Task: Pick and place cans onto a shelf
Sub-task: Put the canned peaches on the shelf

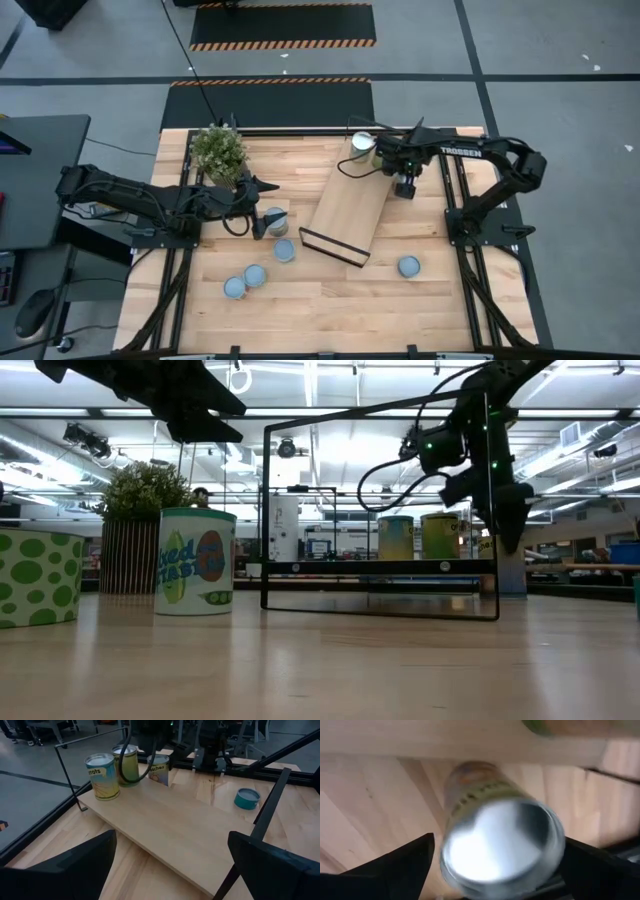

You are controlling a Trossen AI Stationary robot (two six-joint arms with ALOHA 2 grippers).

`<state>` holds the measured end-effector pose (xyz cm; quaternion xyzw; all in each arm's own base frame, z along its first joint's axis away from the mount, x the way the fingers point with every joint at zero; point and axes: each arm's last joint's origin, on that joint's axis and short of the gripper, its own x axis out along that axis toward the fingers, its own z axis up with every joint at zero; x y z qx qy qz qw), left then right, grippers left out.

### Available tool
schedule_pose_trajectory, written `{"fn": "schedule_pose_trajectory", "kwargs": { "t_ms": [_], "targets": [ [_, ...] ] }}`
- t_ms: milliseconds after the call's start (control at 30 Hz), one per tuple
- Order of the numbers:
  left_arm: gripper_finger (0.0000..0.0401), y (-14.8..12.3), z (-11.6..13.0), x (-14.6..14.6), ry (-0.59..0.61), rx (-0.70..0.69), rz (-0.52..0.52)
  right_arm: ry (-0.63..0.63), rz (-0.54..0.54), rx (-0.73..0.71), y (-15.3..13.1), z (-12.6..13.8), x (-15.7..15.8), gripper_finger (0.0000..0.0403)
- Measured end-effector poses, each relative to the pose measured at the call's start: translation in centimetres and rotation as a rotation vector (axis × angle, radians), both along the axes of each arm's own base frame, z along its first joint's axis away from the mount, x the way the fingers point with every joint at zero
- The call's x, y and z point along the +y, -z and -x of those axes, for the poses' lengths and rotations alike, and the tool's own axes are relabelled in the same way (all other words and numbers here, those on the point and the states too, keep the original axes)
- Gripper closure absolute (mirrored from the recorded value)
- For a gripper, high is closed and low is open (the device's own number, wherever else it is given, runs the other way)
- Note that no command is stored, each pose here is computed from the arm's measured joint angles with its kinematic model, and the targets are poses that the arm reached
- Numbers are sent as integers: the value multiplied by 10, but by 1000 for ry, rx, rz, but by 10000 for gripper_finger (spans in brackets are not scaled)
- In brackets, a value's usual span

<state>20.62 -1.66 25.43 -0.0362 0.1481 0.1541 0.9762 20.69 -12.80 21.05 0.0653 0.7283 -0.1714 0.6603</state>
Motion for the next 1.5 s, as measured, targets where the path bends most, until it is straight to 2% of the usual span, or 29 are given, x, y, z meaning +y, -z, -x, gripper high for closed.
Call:
{"fn": "schedule_pose_trajectory", "kwargs": {
  "t_ms": [133, 433, 833, 967, 1233, 1333, 1500],
  "targets": [
    [12, 0, 0, 0, 0, 0, 1, -18, -24, 15, 8, -4, -2, 15],
    [12, 0, 0, 0, 1, -1, 7, -23, -38, 16, 14, -8, -2, 81],
    [12, 0, 0, 0, 1, -6, 8, 37, 5, -14, -15, 3, 28, 74],
    [12, -1, -1, 0, 2, -17, 7, 84, 27, -23, -35, 2, 35, 74],
    [12, -2, -1, 0, 3, -22, 7, 151, 72, -155, -81, -31, 45, 73],
    [12, -2, -1, 0, 3, -23, 7, 132, 63, -128, -84, -49, 49, 73],
    [12, -2, -1, 0, 3, -24, 7, 67, 34, -85, -74, -85, 50, 73]
  ]
}}
